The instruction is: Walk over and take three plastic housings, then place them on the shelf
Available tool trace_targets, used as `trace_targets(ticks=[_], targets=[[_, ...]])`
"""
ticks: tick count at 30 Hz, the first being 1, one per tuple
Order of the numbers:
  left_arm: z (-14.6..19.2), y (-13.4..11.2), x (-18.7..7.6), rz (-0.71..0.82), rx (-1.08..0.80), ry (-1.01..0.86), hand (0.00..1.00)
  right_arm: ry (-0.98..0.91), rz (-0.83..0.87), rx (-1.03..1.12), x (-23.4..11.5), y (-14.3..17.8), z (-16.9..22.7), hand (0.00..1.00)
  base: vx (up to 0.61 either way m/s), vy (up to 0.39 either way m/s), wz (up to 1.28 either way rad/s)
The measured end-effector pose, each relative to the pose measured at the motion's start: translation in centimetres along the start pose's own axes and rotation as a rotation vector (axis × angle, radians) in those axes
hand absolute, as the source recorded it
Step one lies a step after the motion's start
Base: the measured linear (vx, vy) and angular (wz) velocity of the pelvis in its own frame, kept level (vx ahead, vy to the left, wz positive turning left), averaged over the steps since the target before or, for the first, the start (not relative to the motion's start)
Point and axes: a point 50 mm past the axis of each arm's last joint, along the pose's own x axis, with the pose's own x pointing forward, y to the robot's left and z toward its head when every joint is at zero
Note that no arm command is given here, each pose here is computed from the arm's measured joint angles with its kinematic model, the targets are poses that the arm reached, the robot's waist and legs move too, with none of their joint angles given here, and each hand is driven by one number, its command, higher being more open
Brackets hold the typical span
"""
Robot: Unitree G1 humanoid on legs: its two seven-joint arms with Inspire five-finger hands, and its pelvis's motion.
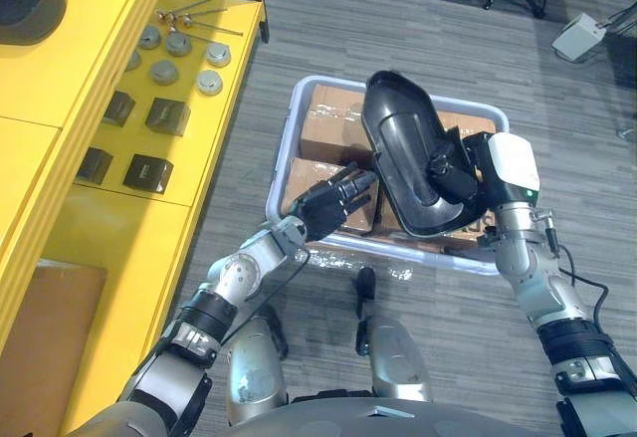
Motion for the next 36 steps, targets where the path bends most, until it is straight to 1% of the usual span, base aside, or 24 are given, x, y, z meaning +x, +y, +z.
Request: trace_targets(ticks=[8,14,18,19,25,28,30,32,36], targets=[[-0.5,-1.2,0.7,-0.044,0.076,0.045,1.00,-0.087,0.107,-0.040,0.0,1.7,1.6,0.00,0.00,0.000,0.00],[-0.4,-1.0,0.5,-0.020,0.119,0.067,1.00,-0.106,0.137,-0.049,0.3,2.1,2.0,0.00,0.00,0.000,0.00],[-0.5,-1.2,0.6,0.019,0.155,0.076,1.00,-0.104,0.136,-0.051,0.3,2.5,2.0,0.00,-0.01,-0.001,0.01],[-0.5,-1.4,0.7,0.050,0.186,0.076,0.00,-0.107,0.138,-0.050,0.2,2.6,2.0,0.00,-0.02,-0.008,0.06],[-1.0,-1.1,0.9,0.160,0.238,0.087,0.00,-0.124,0.157,-0.014,-0.4,3.8,3.0,0.00,-0.02,-0.017,0.07],[-1.3,-1.0,0.9,0.205,0.214,0.053,0.00,-0.100,0.157,0.040,-1.5,4.7,3.6,0.00,-0.01,-0.013,0.06],[-1.5,-1.3,1.2,0.225,0.192,0.032,0.00,-0.091,0.133,0.059,-1.9,4.6,3.8,0.00,0.00,0.000,0.00],[-2.4,-0.9,1.1,0.270,0.115,0.000,0.00,-0.106,0.081,0.108,-2.6,4.4,4.9,0.00,0.00,-0.006,-0.02],[-3.1,-1.0,1.1,0.274,0.082,-0.015,0.00,-0.079,0.069,0.129,-3.3,4.6,5.0,0.00,0.01,-0.021,-0.04]])
